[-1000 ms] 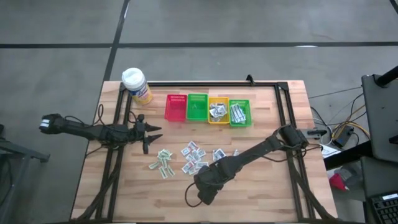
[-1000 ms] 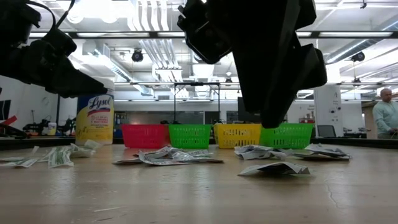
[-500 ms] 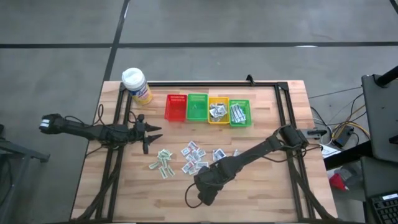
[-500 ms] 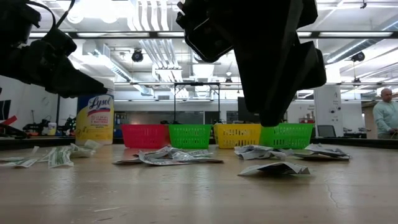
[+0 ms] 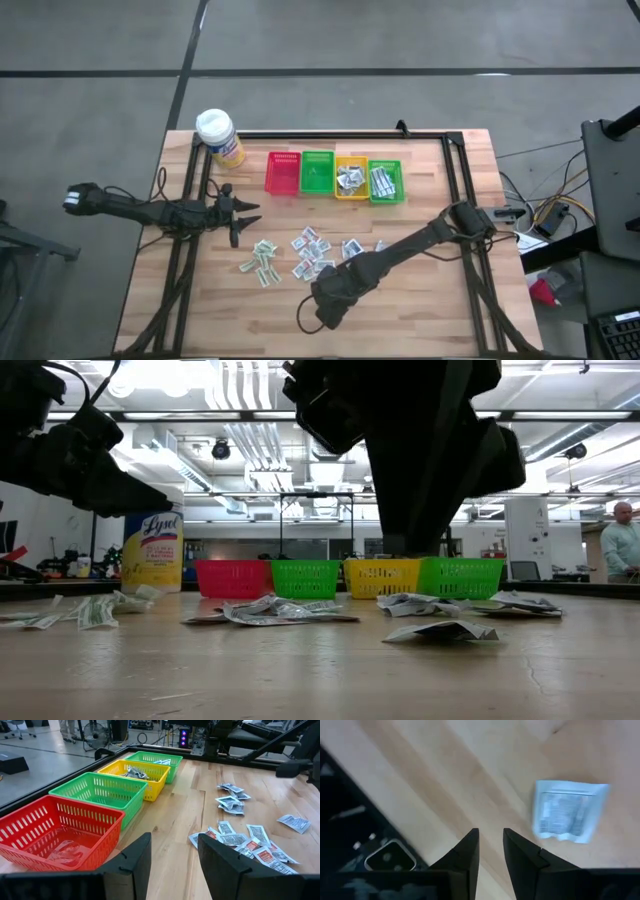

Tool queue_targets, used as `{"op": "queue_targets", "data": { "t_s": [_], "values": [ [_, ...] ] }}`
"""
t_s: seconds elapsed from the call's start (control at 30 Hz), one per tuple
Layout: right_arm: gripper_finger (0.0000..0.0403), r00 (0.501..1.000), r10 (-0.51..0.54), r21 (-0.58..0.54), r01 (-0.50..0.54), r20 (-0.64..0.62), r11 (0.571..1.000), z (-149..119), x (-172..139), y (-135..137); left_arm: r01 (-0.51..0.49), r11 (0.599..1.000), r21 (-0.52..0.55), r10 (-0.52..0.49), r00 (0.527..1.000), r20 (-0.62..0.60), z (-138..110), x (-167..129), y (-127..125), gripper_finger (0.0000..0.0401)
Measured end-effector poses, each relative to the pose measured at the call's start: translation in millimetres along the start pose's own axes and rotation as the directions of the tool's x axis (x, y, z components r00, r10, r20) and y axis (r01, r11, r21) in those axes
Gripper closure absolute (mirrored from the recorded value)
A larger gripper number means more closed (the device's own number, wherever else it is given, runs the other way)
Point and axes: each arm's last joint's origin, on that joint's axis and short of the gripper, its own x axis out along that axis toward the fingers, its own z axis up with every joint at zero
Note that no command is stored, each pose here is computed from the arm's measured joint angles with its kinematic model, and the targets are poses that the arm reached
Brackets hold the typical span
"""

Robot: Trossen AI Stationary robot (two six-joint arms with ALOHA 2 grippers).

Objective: Pick & Place First Aid Supplies
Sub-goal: Put the blue alcohol pad into the yellow bin

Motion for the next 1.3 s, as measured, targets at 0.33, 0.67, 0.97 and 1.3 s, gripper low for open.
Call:
{"op": "queue_targets", "data": {
  "t_s": [0.33,0.67,0.97,1.3],
  "values": [
    [0.0307,0.997,-0.077,0.05,0.076,0.031,0.996,-3,-12,4,0.0,1.0,0.0,0.0,1.0,0.0,0,0,0,0.0243],
    [0.0324,0.979,-0.201,0.042,0.202,-0.032,0.979,-1,24,-8,0.0,1.0,0.0,0.0,1.0,0.0,0,0,0,0.0243],
    [0.0328,0.974,-0.225,0.044,0.224,0.0,0.973,1,22,-6,0.0,1.0,0.0,0.0,1.0,0.0,0,0,0,0.0243],
    [0.0313,0.975,-0.22,0.075,0.22,-0.001,0.973,1,22,-6,0.0,1.0,0.0,0.0,1.0,0.001,0,0,0,0.0243]
  ]
}}
